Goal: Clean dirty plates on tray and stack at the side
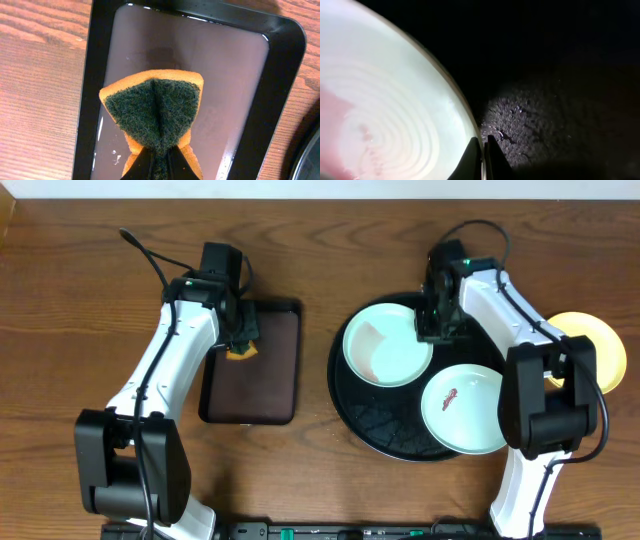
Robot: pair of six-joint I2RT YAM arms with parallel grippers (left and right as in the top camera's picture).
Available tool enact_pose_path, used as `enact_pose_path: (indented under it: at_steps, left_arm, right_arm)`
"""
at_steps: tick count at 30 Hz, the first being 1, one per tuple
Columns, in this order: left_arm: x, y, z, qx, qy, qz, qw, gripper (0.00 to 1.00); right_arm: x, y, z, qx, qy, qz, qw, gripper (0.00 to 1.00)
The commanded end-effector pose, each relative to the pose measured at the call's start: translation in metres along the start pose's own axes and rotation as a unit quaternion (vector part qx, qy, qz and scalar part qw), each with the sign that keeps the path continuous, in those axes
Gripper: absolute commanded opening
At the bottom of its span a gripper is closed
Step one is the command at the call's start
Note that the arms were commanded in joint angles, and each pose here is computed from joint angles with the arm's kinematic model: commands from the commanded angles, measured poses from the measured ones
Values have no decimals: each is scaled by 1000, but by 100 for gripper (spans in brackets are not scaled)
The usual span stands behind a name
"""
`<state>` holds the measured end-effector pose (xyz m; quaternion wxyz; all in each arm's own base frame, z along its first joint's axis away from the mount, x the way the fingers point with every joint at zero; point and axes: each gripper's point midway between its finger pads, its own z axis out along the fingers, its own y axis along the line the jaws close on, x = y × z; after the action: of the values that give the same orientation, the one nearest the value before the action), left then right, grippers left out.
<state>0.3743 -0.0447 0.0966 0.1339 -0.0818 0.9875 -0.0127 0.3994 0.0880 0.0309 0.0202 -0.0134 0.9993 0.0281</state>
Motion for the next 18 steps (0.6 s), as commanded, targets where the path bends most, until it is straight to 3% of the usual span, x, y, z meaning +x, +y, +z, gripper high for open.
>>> enact_pose_path:
  at_steps: [1, 5, 12, 18]
  left_arm:
    - [3, 3, 6, -9, 8, 17, 1000, 7]
    - [4, 3, 9, -10, 13, 17, 1000, 8]
    - [8, 4, 19, -14, 27, 17, 999, 7]
    - [13, 5, 26, -17, 36, 18, 999, 8]
  right_arm:
    - [-26, -11, -53, 37, -69, -26, 997, 1]
    - [-28, -38, -87, 120, -105, -21, 987, 1]
    - [-25, -45, -144, 186, -168, -36, 967, 1]
    - [-13, -29, -219, 271, -265, -55, 924, 1]
